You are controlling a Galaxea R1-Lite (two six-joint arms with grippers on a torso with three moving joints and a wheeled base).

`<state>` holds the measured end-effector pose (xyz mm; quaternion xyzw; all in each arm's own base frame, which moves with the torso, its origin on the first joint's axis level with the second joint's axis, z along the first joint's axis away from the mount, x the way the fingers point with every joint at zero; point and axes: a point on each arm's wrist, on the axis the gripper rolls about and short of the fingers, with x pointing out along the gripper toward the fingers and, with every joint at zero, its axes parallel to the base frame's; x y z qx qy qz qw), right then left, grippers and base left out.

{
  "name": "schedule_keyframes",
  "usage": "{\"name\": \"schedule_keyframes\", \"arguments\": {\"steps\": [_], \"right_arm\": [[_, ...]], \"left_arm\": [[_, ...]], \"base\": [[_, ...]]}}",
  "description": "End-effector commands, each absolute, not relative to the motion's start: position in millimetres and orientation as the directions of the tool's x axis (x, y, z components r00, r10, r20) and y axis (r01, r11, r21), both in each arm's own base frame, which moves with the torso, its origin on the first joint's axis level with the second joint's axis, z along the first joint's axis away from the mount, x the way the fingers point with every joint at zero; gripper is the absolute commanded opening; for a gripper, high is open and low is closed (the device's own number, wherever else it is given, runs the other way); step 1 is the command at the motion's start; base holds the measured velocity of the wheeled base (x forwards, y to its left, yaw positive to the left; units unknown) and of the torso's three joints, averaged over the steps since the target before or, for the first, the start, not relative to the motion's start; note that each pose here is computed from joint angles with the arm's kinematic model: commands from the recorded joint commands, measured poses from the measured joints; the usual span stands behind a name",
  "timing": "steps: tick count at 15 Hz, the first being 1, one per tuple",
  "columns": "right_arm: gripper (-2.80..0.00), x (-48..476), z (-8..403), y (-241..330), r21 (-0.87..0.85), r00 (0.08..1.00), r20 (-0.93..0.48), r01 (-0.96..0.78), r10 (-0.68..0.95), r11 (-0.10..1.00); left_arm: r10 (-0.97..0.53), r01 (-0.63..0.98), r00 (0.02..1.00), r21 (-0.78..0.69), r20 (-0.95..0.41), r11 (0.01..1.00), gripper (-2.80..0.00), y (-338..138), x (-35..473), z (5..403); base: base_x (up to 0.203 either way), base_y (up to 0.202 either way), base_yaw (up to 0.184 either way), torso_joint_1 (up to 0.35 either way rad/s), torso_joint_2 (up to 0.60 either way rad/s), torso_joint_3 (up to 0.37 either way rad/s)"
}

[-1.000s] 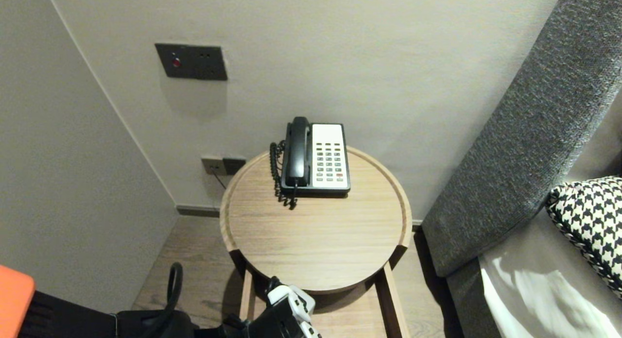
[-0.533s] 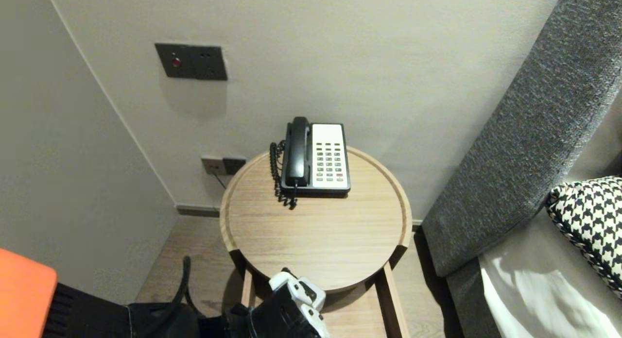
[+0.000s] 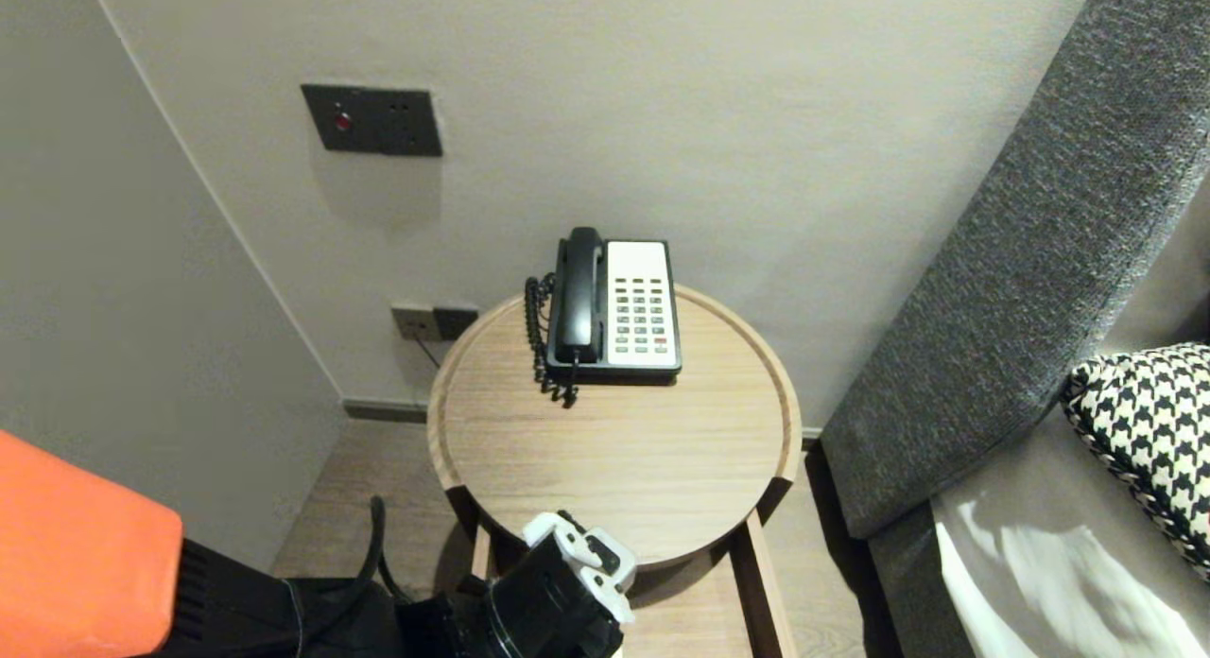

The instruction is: Put the remote controls on the table in the drawer one by one

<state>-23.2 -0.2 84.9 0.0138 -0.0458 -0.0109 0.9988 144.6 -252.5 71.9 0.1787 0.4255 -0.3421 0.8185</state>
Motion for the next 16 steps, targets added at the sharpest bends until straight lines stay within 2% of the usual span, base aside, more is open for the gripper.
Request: {"name": "schedule_keyframes", "arguments": {"steps": [1,16], "right_arm": [[-2.8,-20.0,73.9,-0.3,0.028,0.998,0.052,0.022,-0.023,0.999],[-2.8,-20.0,73.8,-0.3,0.027,0.998,0.051,0.022,-0.023,0.999]], "left_arm": [[-0.394,0.712,0.39,0.001,-0.832,0.702,-2.8,-252.0,145.1,65.7],[-0.347,0.747,0.301,-0.006,-0.888,0.665,-2.8,-244.2,145.5,41.0]], "base": [[0.0,0.0,0.0,0.0,0.0,0.0],[0.0,0.0,0.0,0.0,0.0,0.0]]}}
